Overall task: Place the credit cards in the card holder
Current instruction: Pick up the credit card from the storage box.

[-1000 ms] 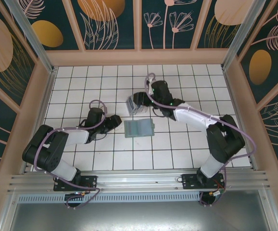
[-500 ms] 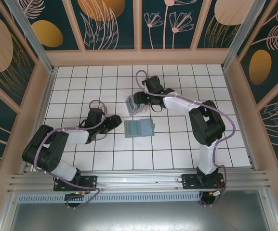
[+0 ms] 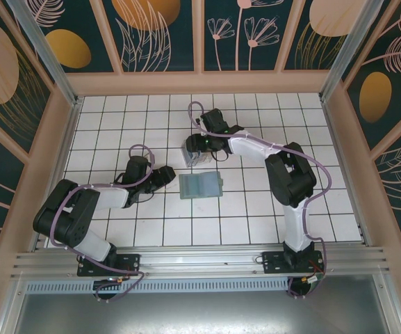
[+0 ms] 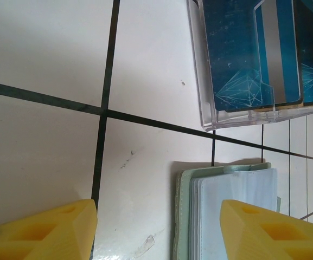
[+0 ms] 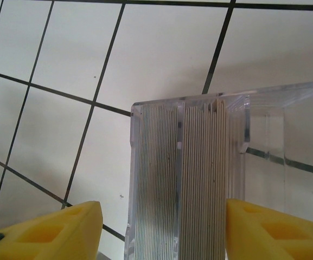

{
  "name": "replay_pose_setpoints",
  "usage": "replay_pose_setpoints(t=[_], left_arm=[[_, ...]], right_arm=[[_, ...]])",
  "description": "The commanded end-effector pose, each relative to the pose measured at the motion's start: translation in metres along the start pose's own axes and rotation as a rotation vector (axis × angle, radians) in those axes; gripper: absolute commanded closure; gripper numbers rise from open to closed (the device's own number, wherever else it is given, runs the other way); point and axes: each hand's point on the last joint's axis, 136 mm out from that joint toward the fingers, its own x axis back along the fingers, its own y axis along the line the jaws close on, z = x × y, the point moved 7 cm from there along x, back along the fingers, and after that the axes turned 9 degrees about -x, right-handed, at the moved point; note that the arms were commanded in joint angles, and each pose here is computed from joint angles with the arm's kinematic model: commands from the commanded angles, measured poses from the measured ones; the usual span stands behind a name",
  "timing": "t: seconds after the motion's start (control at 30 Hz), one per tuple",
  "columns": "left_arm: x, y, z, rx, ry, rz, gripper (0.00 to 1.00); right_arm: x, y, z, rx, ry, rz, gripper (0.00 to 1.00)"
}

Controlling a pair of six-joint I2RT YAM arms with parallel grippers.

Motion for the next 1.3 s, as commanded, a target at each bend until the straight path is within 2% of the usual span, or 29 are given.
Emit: replay_pose_setpoints(t=[0.0,0.17,0.27,0.5,0.67,0.9,1.27], left_arm=[[-0.005,0.015,0.012,0.000,0.033,-0.039,0.38],[-0.004,0.016,0.013,0.009,0.029,-0.037,0.39],[-0.002,0.017,0.014,0.011,0.020,-0.047,0.39],[-0.002,0.018,0.015,0.012,0.022,-0.052,0.39],[-0.004,0.017,0.014,0.010,0.027,-0.042,0.40],[-0.005,0.019,0.016,0.020,0.029,-0.044,0.40],[-0.008,0.020,0.017,0.020,0.040,-0.041,0.42]], right_arm=[[0.003,0.011,0.002,-0.001,0.027,-0.051,0.40],[-0.003,0.002,0.007,-0.065,0.069,-0.026,0.39],[0.001,0.008,0.010,-0.073,0.073,-0.105,0.45],[0.037,0.013,-0.002,-0.097,-0.012,-0.292,0.58],[0.040,0.010,0.000,-0.113,-0.005,-0.339,0.66],[0.030,0.005,0.003,-0.123,0.021,-0.302,0.75],[0.018,-0.005,0.006,-0.092,0.016,-0.107,0.71]])
